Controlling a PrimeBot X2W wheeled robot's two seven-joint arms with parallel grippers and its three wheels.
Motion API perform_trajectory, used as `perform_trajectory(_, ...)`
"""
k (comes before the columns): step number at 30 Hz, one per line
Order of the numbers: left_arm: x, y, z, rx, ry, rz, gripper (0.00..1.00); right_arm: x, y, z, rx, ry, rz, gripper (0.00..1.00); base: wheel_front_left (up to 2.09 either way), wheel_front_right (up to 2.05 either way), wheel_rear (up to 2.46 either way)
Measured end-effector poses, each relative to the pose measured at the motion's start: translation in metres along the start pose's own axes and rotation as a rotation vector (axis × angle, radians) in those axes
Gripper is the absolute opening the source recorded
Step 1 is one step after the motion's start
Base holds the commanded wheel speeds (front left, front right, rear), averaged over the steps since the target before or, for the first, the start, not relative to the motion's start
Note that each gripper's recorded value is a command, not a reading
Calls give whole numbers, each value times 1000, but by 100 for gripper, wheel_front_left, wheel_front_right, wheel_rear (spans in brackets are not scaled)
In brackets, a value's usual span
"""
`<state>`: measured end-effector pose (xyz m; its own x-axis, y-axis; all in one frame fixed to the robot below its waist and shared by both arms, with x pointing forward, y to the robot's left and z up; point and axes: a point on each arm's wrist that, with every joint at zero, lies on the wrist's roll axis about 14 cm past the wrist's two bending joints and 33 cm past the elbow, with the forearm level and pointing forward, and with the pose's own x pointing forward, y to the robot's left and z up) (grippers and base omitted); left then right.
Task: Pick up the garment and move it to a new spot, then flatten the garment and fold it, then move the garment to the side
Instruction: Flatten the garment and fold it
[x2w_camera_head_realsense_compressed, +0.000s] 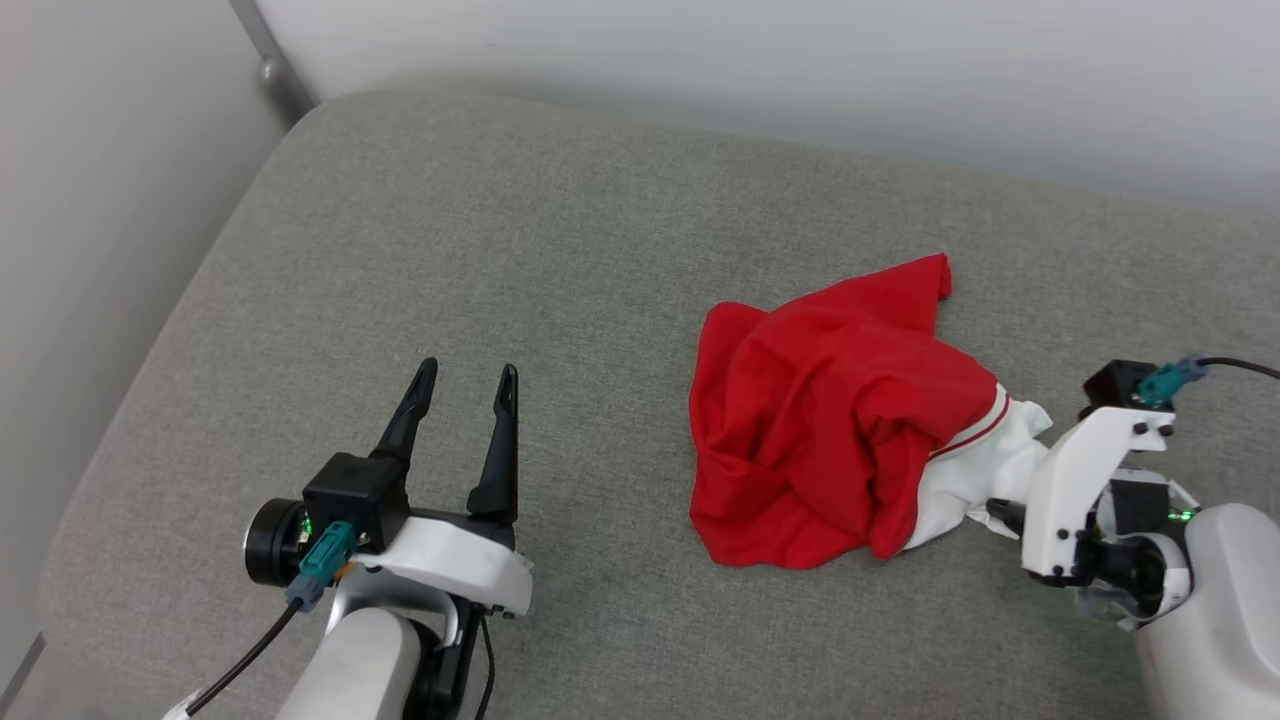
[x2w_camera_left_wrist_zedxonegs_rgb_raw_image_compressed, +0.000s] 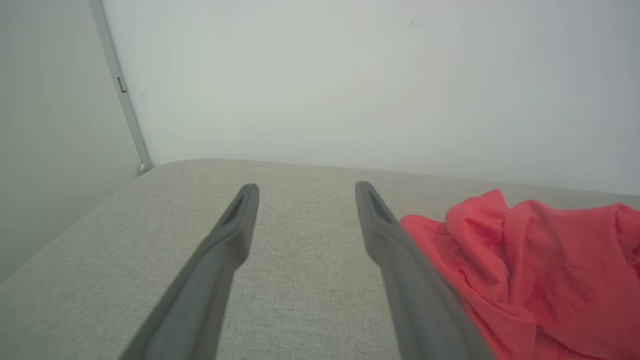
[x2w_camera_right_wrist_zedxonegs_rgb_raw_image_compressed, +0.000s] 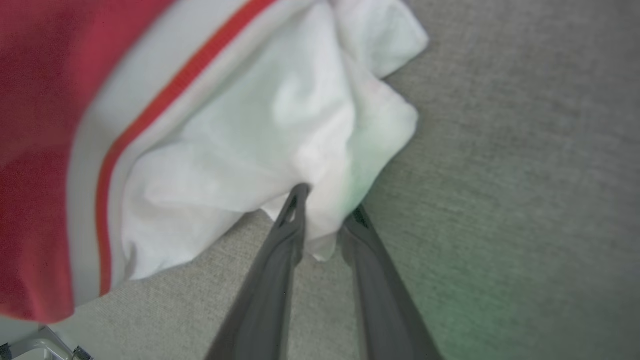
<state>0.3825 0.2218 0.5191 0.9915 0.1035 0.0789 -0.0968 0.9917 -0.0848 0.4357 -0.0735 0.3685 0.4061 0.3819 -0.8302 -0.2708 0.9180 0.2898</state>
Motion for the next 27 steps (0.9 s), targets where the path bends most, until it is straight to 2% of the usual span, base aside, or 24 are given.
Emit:
perform_trajectory(7,-8,2,-2,15,9,-1,100,-27,9,23,-89,-117,-2,0,0,0,0)
perform_trajectory(11,-10,-4,1,14,3,-23,100,-67,7,59,-175,-262,-43,0,0,0,0)
perform_trajectory(17,-10,-20,7,9,-7,-73,100,-139,-13,86,-248,-446,-152,0,0,0,0)
perform_trajectory(19,-9,-26,10,5,-12,-89,100,-159,-28,80,-222,-477,-193,0,0,0,0)
perform_trajectory(22,-8,-33,12,-3,-15,-107,100,-176,-62,50,-146,-471,-276,0,0,0,0)
perform_trajectory(27,-5,-41,10,-10,-3,-127,100,-171,-115,-39,122,-390,-359,0,0,0,0)
